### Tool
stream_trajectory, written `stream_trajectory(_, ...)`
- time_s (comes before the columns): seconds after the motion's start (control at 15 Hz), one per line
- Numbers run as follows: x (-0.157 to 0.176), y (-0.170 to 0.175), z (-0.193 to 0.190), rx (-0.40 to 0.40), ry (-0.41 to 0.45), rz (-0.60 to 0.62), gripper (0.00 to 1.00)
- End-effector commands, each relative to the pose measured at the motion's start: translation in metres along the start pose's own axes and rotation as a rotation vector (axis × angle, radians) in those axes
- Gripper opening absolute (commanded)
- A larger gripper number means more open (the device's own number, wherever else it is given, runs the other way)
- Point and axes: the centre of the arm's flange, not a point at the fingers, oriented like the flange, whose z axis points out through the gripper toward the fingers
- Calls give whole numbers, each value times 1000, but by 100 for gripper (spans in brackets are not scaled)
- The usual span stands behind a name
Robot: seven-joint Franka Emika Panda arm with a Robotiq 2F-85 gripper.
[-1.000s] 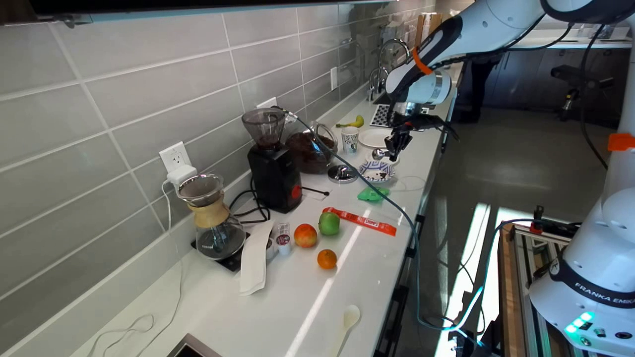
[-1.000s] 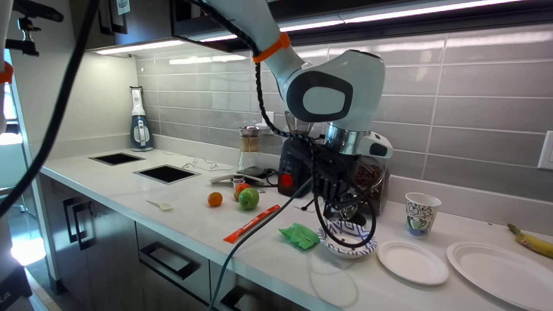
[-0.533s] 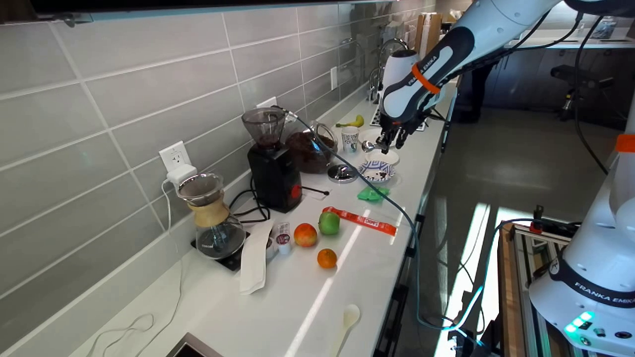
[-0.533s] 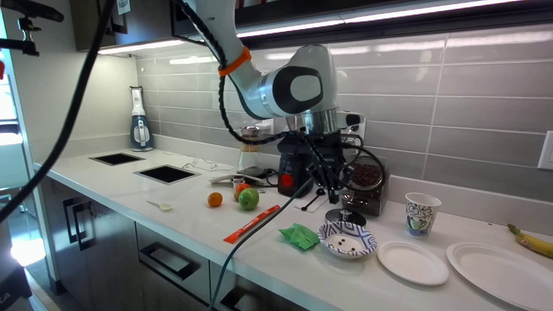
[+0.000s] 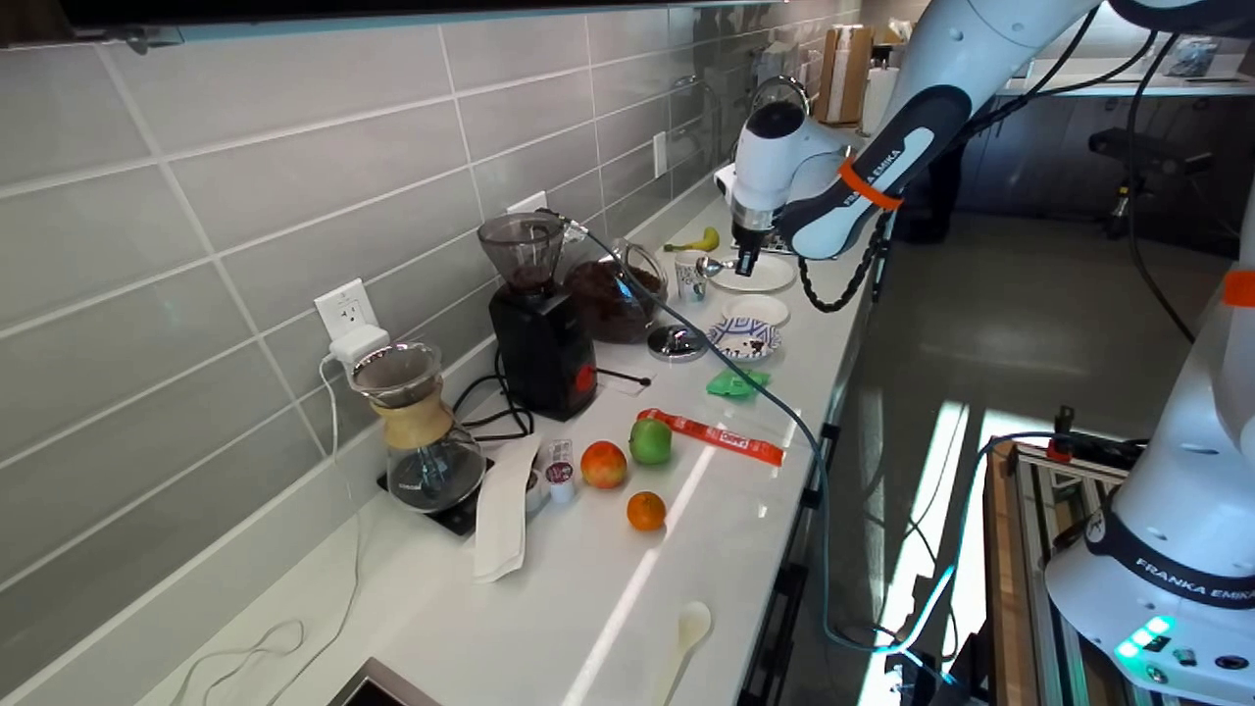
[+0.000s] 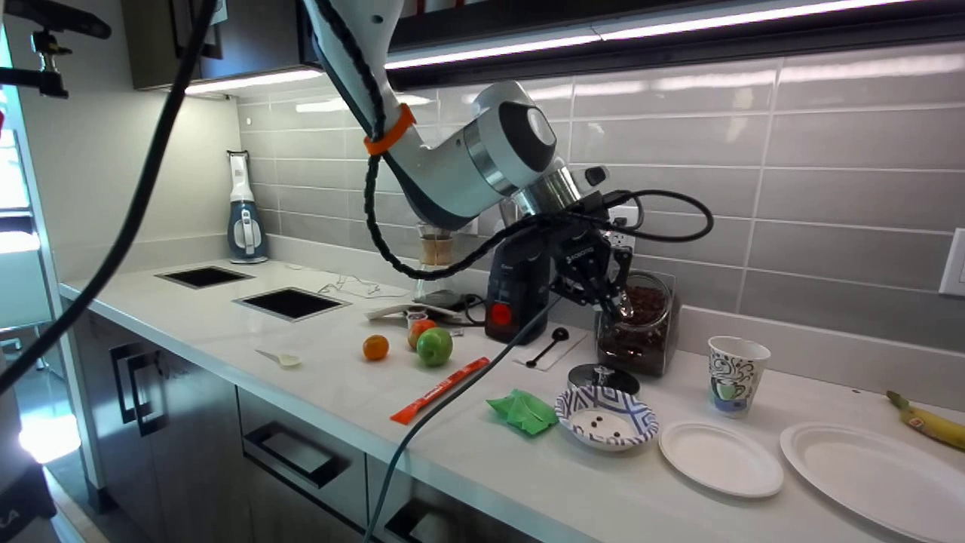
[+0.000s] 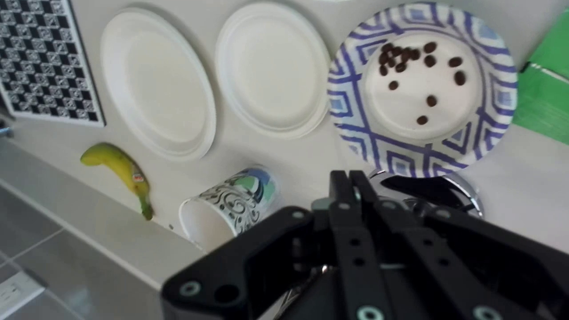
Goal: Pick up the spoon and scoop some of the contents in the jar and pour them in the bowl
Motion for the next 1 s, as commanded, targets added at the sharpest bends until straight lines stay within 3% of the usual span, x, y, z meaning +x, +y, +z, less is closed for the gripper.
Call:
stream_trajectory(0.0, 22, 2, 12, -156, 48, -126, 1)
stream_trajectory(0.2, 39, 5, 17, -281, 69, -248, 1)
stream_trajectory(0.27, 27, 12, 1, -204, 45, -201, 4)
stream_trajectory(0.4, 37, 11, 5, -246, 54, -237, 4)
stream_trajectory(0.67, 41, 10, 9, -257, 53, -252, 1)
stream_trajectory(0.93, 44, -7, 16, -309, 90, -380, 1)
